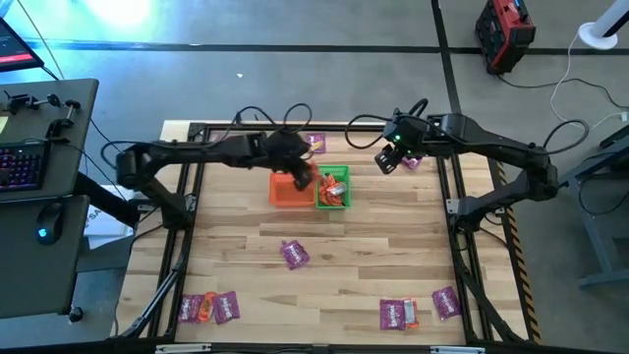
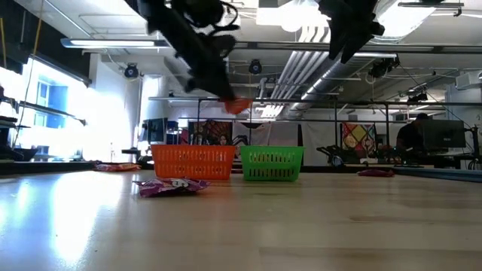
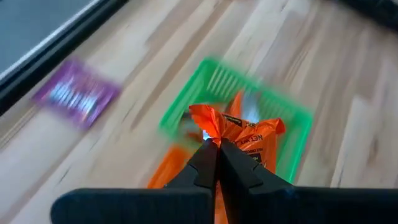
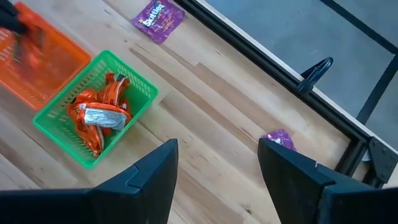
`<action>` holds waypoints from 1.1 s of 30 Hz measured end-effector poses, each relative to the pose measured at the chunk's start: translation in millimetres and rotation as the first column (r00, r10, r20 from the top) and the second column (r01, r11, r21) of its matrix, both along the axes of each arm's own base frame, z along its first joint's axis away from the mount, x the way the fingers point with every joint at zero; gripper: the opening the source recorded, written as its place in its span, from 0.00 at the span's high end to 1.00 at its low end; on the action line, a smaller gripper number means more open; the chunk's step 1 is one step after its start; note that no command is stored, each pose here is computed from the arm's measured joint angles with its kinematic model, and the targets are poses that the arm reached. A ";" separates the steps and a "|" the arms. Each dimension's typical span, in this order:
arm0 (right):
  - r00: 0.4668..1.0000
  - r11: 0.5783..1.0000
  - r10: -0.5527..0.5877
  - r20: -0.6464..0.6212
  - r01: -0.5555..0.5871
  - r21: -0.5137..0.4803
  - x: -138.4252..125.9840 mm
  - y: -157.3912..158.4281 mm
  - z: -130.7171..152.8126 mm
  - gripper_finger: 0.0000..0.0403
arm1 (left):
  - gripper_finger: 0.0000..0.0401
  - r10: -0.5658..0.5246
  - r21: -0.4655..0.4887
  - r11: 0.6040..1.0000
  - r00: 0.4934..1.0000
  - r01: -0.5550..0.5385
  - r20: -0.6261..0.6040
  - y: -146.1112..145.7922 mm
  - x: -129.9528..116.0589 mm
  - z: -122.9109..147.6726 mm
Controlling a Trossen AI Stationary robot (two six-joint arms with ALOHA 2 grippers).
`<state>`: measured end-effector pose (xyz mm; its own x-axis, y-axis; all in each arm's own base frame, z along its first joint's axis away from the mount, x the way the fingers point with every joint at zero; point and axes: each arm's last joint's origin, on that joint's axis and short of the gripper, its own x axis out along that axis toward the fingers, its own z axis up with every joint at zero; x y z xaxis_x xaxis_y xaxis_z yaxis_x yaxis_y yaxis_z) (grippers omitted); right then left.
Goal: Sort candy by brand, put in halloween buckets
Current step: Put the orange chocolate into the green bin
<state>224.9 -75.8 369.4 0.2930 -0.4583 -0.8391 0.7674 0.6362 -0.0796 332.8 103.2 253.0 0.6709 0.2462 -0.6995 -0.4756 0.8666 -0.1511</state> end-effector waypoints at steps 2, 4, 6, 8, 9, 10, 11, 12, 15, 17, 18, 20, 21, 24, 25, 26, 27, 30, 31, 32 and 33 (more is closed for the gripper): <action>1.000 1.000 0.014 -0.008 -0.014 -0.005 0.0 0.0 0.0 0.46 | 1.00 -0.022 -0.006 1.000 0.999 0.023 0.049 2.6 11.0 -7.2; 1.000 1.000 0.023 -0.013 -0.023 -0.008 0.0 0.0 0.0 0.46 | 1.00 -0.028 -0.003 1.000 0.997 0.028 0.071 4.7 19.4 -15.4; 0.999 0.999 0.030 -0.017 -0.030 -0.011 0.0 0.0 0.0 0.46 | 0.98 -0.038 0.001 0.999 0.998 0.038 0.059 5.6 26.4 -27.2; 0.999 1.000 0.029 -0.016 -0.029 -0.011 0.0 0.0 0.0 0.46 | 0.94 -0.049 0.004 0.999 0.997 0.049 0.055 5.2 32.7 -37.0; 1.000 1.000 0.024 -0.014 -0.024 -0.009 0.0 0.0 0.0 0.46 | 0.92 -0.057 0.001 0.998 0.997 0.057 0.060 4.9 35.4 -40.5; 1.000 1.000 0.020 -0.011 -0.020 -0.008 0.0 0.0 0.0 0.46 | 0.88 -0.069 -0.002 0.998 0.995 0.069 0.071 4.2 38.1 -42.9; 1.000 1.000 0.018 -0.010 -0.018 -0.007 0.0 0.0 0.0 0.46 | 0.85 -0.075 -0.002 0.997 0.994 0.076 0.079 3.1 39.9 -44.0; 1.000 1.000 0.018 -0.010 -0.018 -0.007 0.0 0.0 0.1 0.46 | 0.81 -0.078 -0.001 0.997 0.994 0.078 0.080 2.3 40.6 -44.7; 1.000 1.000 0.019 -0.011 -0.019 -0.007 0.0 0.0 0.1 0.46 | 0.68 -0.079 0.004 0.997 0.994 0.079 0.078 0.3 41.5 -45.1; 1.000 1.000 0.021 -0.011 -0.021 -0.008 0.0 0.0 0.2 0.46 | 0.60 -0.081 -0.004 0.997 0.994 0.082 0.070 -0.6 38.9 -42.3; 1.000 1.000 0.021 -0.011 -0.021 -0.008 0.0 0.0 0.3 0.46 | 0.57 -0.083 -0.009 0.996 0.995 0.083 0.063 -1.2 36.3 -39.3; 1.000 1.000 0.021 -0.011 -0.021 -0.008 0.0 0.0 0.3 0.46 | 0.51 -0.095 -0.051 0.994 0.994 0.098 0.044 -3.6 25.4 -27.2; 1.000 1.000 0.020 -0.010 -0.021 -0.009 0.0 0.0 0.3 0.46 | 0.49 -0.113 -0.085 0.990 0.993 0.116 0.039 -6.4 17.8 -18.5; 1.000 1.000 0.021 -0.010 -0.021 -0.008 0.0 0.0 0.3 0.46 | 0.46 -0.182 -0.187 0.967 0.982 0.171 -0.046 -25.4 -14.8 7.7; 1.000 1.000 0.021 -0.010 -0.021 -0.008 0.0 0.0 0.3 0.46 | 0.45 -0.202 -0.209 0.962 0.975 0.178 -0.098 -35.6 -27.9 15.1; 1.000 1.000 0.019 -0.008 -0.019 -0.006 0.2 0.0 0.3 0.46 | 0.45 -0.216 -0.221 0.958 0.965 0.181 -0.146 -47.6 -40.7 22.0; 1.000 1.000 0.016 -0.005 -0.016 -0.003 0.2 0.1 0.3 0.46 | 0.45 -0.227 -0.231 0.956 0.956 0.182 -0.187 -60.3 -54.6 28.1; 0.999 0.999 0.032 0.009 -0.033 0.034 0.9 1.1 0.0 0.46 | 0.46 -0.272 -0.313 0.933 0.915 0.176 -0.298 -103.0 -93.0 36.2; 0.999 0.998 0.044 0.016 -0.044 0.053 1.2 1.8 -0.2 0.46 | 0.46 -0.304 -0.357 0.917 0.893 0.180 -0.331 -117.9 -103.1 36.0; 0.998 0.996 0.053 0.023 -0.055 0.071 1.6 2.3 -0.3 0.46 | 0.46 -0.346 -0.408 0.894 0.865 0.186 -0.363 -133.0 -113.1 35.7; 0.998 0.994 0.060 0.029 -0.062 0.084 1.8 2.7 -0.3 0.46 | 0.46 -0.386 -0.448 0.873 0.836 0.194 -0.389 -147.6 -121.6 34.1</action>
